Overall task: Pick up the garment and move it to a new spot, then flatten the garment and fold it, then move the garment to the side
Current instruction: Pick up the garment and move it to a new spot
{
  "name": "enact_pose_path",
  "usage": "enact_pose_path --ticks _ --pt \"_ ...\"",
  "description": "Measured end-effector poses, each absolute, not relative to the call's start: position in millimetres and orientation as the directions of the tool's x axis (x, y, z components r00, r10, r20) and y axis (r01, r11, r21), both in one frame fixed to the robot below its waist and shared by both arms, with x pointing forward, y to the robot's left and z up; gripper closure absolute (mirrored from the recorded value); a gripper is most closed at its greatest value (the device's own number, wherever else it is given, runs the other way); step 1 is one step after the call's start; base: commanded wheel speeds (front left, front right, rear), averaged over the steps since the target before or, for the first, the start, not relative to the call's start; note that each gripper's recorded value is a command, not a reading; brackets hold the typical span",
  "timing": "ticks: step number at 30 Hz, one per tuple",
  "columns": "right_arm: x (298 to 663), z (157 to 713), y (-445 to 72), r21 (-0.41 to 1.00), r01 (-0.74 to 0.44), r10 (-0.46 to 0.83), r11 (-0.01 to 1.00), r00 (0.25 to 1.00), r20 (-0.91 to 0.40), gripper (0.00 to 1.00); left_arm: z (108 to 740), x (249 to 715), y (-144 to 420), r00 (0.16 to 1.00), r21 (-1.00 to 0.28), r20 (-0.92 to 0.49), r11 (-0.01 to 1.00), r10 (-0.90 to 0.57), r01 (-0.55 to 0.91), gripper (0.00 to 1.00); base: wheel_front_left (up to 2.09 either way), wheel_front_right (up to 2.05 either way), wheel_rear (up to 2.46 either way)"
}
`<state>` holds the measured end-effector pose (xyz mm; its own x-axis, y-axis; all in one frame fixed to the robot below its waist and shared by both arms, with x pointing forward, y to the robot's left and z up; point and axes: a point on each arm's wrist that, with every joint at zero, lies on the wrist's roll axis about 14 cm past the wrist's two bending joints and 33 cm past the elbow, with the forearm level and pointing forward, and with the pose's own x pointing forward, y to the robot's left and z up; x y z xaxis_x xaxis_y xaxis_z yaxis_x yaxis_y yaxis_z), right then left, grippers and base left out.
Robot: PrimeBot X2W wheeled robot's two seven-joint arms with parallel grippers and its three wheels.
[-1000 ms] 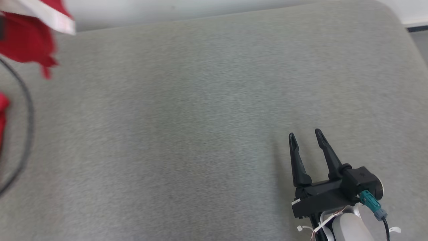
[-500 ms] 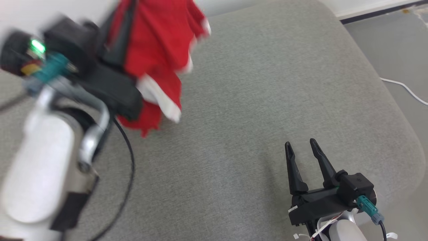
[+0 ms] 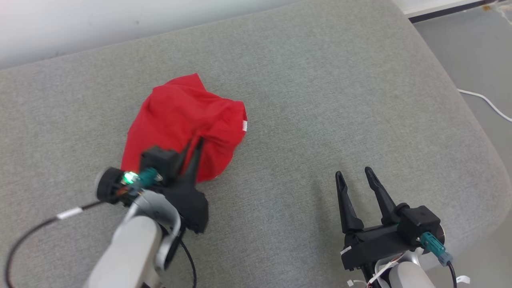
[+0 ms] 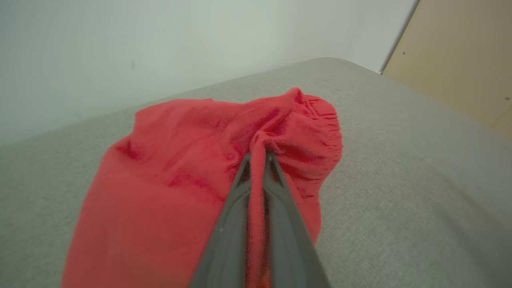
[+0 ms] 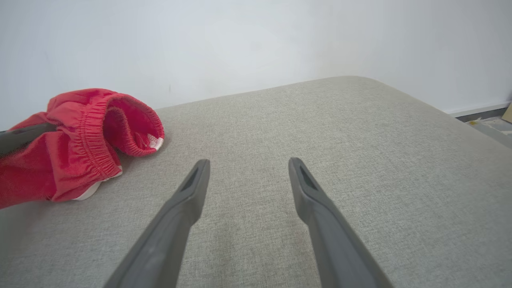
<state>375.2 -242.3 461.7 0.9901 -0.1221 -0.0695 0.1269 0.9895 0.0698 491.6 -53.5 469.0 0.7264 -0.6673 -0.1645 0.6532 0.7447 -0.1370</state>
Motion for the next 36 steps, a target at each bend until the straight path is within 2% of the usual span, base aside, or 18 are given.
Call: enact_pose_path --ticks 1,2,7,12,16,23,36 --pt "375.9 461.1 -241.2 0.070 0.124 -0.119 0.990 0.990 -0.071 0.00 462.3 488.2 -54.7 0.721 -0.135 -0.176 0.742 -0.670 0.657 0.05 0.00 0.00 0.00" --pt "376.8 461.2 -240.3 0.070 0.120 -0.115 0.990 0.991 -0.070 0.00 459.4 485.7 -56.3 0.719 -0.134 -0.177 0.740 -0.672 0.659 0.00 0.00 0.00 0.00" --pt "379.2 465.0 -236.5 0.067 0.106 -0.102 0.992 0.993 -0.057 0.00 479.0 479.9 -65.8 0.727 -0.147 -0.079 0.729 -0.683 0.669 0.00 0.00 0.00 0.00" --pt "378.5 467.5 -228.3 0.063 0.081 -0.078 0.995 0.996 -0.047 0.00 519.2 487.2 -49.9 0.768 -0.098 0.054 0.762 -0.638 0.640 0.00 0.00 0.00 0.00" --pt "379.5 470.6 -220.7 0.059 0.058 -0.056 0.997 0.998 -0.035 0.00 541.7 493.8 -15.0 0.818 -0.071 0.118 0.817 -0.563 0.572 0.00 0.00 0.00 0.00" --pt "383.7 479.0 -199.0 0.061 -0.009 0.009 0.998 1.000 -0.006 0.00 549.5 483.3 65.7 0.902 -0.016 0.143 0.910 -0.408 0.414 0.00 0.00 0.00 0.00" --pt "381.2 494.9 -170.0 0.066 -0.096 0.093 0.993 0.995 0.045 0.00 550.0 419.9 182.5 0.982 -0.043 0.172 0.995 -0.079 0.088 0.00 0.00 0.00 0.00"
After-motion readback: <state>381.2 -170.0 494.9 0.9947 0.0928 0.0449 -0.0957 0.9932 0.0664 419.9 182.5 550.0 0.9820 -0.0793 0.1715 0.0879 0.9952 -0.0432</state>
